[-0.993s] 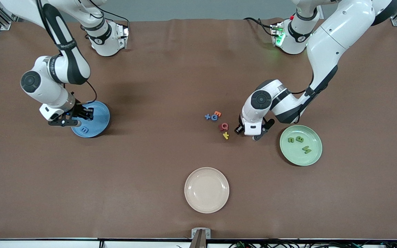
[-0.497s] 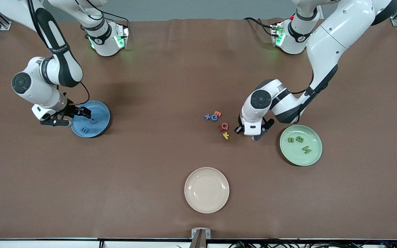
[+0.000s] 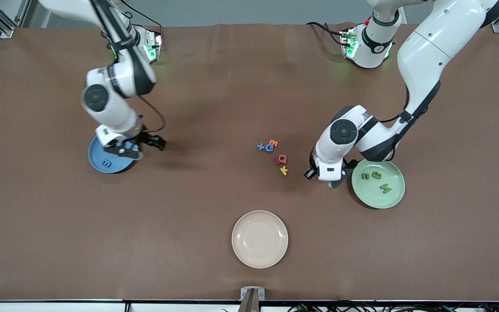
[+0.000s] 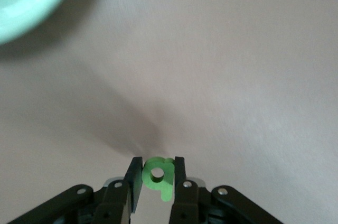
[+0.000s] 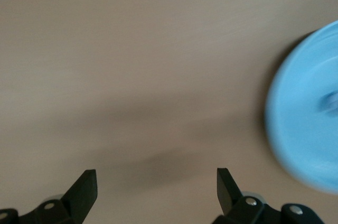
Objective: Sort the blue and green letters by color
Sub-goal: 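Release the e on the blue plate while the left gripper carries q, then release the q on the green plate while the right gripper reaches x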
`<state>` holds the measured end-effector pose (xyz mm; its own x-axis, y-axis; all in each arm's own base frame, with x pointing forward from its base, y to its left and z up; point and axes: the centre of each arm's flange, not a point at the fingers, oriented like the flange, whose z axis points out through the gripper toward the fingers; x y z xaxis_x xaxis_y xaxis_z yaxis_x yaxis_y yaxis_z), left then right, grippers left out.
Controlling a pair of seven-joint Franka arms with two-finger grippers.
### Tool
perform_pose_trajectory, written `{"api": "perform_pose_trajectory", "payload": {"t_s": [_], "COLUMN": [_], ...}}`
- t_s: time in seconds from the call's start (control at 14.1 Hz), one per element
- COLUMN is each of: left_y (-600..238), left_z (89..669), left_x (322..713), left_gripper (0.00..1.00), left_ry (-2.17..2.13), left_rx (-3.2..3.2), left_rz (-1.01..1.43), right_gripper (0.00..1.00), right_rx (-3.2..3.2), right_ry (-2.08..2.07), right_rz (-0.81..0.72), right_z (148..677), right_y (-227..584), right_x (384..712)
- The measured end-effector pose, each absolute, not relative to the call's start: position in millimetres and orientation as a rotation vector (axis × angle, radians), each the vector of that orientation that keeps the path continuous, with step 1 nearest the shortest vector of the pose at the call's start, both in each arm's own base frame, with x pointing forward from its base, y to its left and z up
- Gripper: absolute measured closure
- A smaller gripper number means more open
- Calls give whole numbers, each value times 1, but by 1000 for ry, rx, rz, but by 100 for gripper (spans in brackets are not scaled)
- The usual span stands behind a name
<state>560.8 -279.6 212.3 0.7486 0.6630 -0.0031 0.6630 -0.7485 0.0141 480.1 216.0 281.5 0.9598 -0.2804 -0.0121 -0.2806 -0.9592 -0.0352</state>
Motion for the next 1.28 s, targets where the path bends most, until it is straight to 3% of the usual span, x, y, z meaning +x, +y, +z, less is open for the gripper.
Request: {"api": "perform_pose_trajectory", "payload": {"t_s": [0.35, 0.57, 0.85, 1.28], "left_y": [-207, -159, -118, -94], "left_z": [235, 239, 241, 231], "left_x": [589, 607, 619, 632], "left_gripper": [72, 72, 72, 72], "left_ry": [921, 887, 871, 861], "left_rx": [3033, 3037, 3037, 3034], "left_rz": [-12, -6, -1, -13], "right_gripper": [0, 0, 0, 0], "right_rx": [-3048, -3040, -3073, -3084], "right_ry": [716, 771, 736, 740], "right_rz": [36, 16, 21, 22], "right_z": [289, 263, 223, 209], "right_y": [383, 460, 499, 541], "right_x": [500, 513, 501, 463]}}
